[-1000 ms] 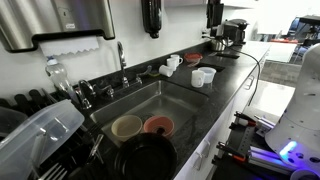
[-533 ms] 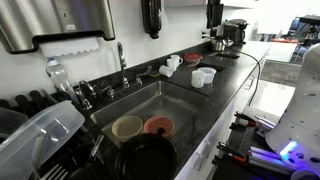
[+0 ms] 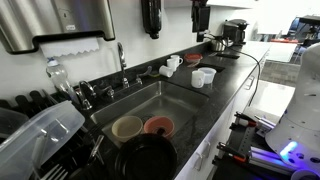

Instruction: Take the bowl out of the dish rack and put it in the sink

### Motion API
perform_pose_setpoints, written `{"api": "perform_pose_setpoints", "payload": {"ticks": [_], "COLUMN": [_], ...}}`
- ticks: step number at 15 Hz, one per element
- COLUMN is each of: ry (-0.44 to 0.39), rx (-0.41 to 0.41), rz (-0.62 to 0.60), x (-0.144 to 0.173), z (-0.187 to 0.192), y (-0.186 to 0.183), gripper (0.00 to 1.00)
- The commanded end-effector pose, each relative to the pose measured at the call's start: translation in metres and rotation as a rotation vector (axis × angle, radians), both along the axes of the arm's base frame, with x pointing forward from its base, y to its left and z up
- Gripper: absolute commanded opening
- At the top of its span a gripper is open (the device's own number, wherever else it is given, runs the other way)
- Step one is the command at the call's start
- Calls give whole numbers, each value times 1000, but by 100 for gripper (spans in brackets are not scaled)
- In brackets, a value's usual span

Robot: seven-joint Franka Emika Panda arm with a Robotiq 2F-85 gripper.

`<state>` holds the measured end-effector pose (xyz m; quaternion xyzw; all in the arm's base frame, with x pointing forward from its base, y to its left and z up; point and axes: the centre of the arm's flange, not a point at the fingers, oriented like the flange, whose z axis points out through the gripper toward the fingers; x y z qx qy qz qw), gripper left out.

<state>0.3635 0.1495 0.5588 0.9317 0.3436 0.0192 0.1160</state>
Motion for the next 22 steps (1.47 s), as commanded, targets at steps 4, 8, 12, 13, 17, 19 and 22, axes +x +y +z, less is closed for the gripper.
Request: {"api": "perform_pose_setpoints", "payload": {"ticks": [4,8,12,13,17,19,22], "ry": [-17,1,-4,1,-14,-18,1], "rx": [-1,6,7,9,2,-19,1], "rz": [-60,-30,-33,-27,-17,-47,-121], "x": [45,34,33,32,36,41,55], "z": [5,-7,-4,-5,-5,-7,-20], "y": [79,72,70,74,118,147,180], "gripper": [100,100,100,100,100,100,100]}}
